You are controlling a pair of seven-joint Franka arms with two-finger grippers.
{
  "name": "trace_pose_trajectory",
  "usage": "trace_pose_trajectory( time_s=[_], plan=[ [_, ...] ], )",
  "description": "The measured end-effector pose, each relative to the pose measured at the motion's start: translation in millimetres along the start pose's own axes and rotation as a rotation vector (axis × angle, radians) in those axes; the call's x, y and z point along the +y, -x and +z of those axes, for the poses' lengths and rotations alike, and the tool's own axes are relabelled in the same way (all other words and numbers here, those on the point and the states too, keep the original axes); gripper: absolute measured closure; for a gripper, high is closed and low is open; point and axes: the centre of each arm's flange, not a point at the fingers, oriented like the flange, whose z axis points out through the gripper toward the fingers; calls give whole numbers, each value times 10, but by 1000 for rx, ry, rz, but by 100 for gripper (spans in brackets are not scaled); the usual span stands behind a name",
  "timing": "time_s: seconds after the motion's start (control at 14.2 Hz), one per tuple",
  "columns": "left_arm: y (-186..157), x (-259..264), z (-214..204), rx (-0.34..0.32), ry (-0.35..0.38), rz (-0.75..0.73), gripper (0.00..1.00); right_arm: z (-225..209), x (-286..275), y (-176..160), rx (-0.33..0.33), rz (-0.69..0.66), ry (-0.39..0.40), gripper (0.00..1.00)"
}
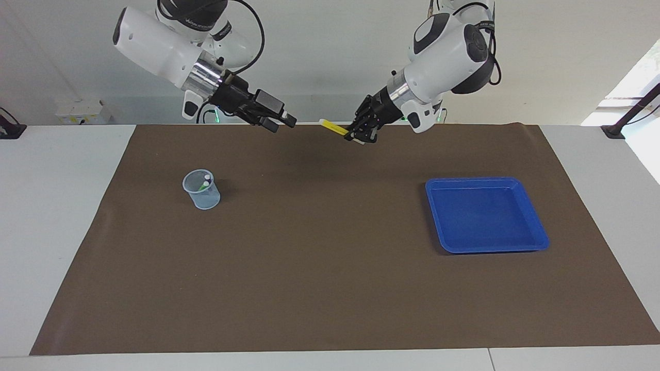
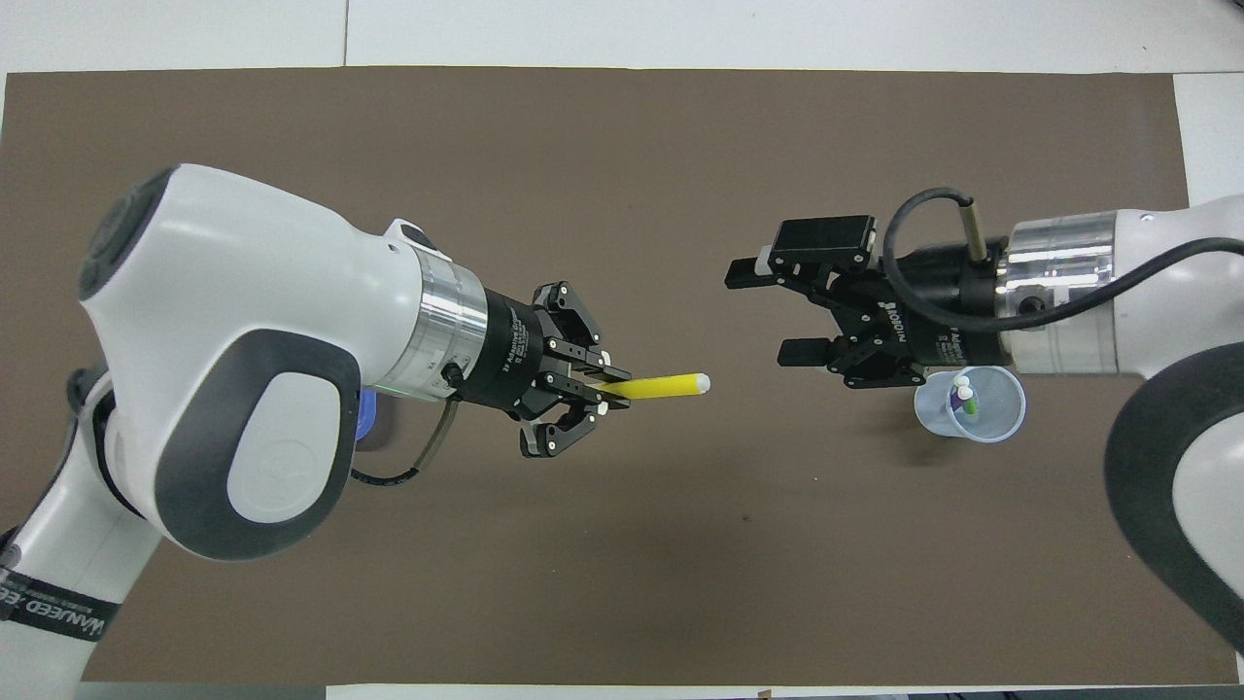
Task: Transfer and insert pens with both arms
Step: 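Grasp the yellow pen with the right gripper, open the left gripper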
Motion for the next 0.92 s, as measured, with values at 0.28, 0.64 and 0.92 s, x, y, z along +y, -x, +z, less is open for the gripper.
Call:
trace_pose_trajectory(
  time_s=[0.28, 0.64, 0.92],
  plan=[
    [-62, -101, 106, -125, 32, -134, 83, 103, 17, 120, -19, -14, 14, 1],
    [-103, -151, 105, -169, 48, -175, 83, 127, 60, 158, -26, -17, 21, 5],
    [-38, -187, 140, -186, 54, -190, 83, 282, 38, 303, -35, -62, 74, 12]
  ],
)
